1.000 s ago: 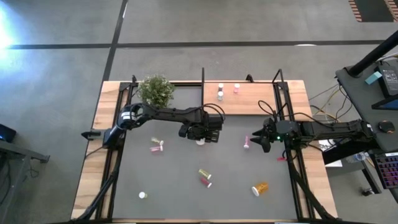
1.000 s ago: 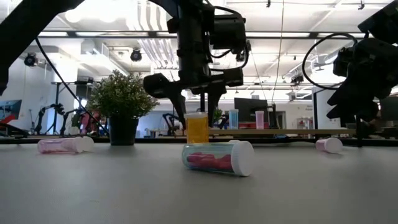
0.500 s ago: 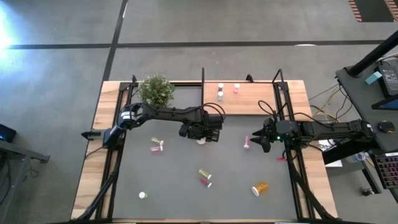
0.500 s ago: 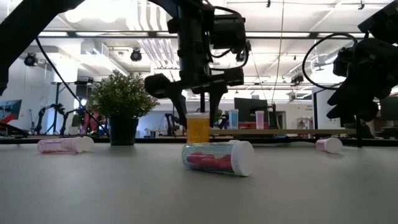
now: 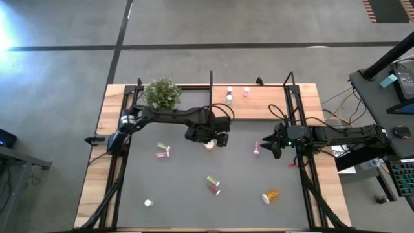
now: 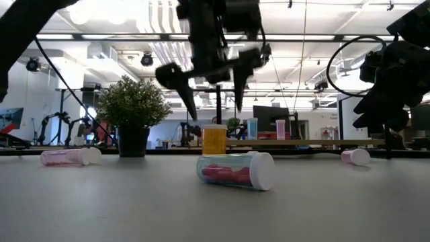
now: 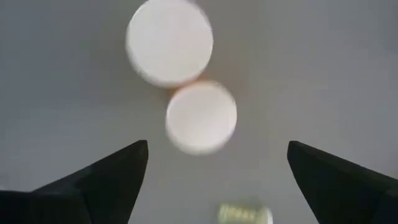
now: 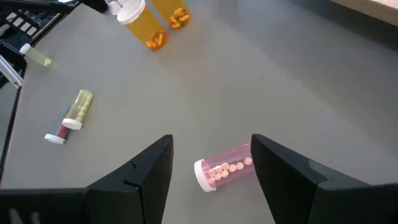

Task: Pick and place medicine bottles onto shelf by color
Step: Move the bottom left yellow pill bottle to the middle of the table

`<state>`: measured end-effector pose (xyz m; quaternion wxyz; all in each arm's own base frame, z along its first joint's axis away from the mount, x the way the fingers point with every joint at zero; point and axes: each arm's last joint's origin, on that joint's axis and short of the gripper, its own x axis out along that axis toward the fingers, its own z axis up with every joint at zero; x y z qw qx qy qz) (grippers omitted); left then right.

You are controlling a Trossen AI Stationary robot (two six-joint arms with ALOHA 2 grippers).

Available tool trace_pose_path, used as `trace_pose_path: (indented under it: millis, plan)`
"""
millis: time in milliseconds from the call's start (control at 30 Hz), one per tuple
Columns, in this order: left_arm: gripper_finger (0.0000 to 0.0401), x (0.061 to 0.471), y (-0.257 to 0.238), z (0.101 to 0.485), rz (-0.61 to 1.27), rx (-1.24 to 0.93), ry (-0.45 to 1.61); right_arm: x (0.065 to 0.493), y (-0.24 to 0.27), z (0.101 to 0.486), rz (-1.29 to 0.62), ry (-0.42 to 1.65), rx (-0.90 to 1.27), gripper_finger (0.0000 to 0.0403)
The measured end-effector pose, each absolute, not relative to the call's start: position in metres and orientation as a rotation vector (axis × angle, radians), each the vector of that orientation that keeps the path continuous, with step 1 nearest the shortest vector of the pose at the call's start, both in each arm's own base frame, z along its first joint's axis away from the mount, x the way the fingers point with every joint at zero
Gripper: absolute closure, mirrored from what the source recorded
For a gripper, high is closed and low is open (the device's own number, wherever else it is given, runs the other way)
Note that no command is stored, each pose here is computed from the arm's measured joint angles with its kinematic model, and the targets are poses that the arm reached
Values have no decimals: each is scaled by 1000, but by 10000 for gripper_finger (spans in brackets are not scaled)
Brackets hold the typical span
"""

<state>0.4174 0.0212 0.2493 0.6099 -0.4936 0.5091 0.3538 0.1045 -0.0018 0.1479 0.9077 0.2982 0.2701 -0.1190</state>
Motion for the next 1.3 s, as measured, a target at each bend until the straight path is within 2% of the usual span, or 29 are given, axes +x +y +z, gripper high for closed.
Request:
trace_pose_path:
  millis: [167, 433, 733, 1100, 1300]
  plan:
    - [31, 403, 4, 278, 793, -1144, 1173, 105, -2, 148, -246, 558, 616, 197]
    - [31, 371, -53, 292, 933, -1166, 1251, 105, -2, 148, -246, 557, 615, 197]
    - [31, 331, -120, 288, 1034, -1074, 1324, 104, -2, 148, -246, 557, 615, 197]
    - [31, 253, -171, 279, 1142, -1266, 1241, 105, -2, 148, -246, 558, 615, 197]
    - [31, 215, -192, 263, 1130, -1370, 1258, 105, -2, 148, -246, 558, 615, 197]
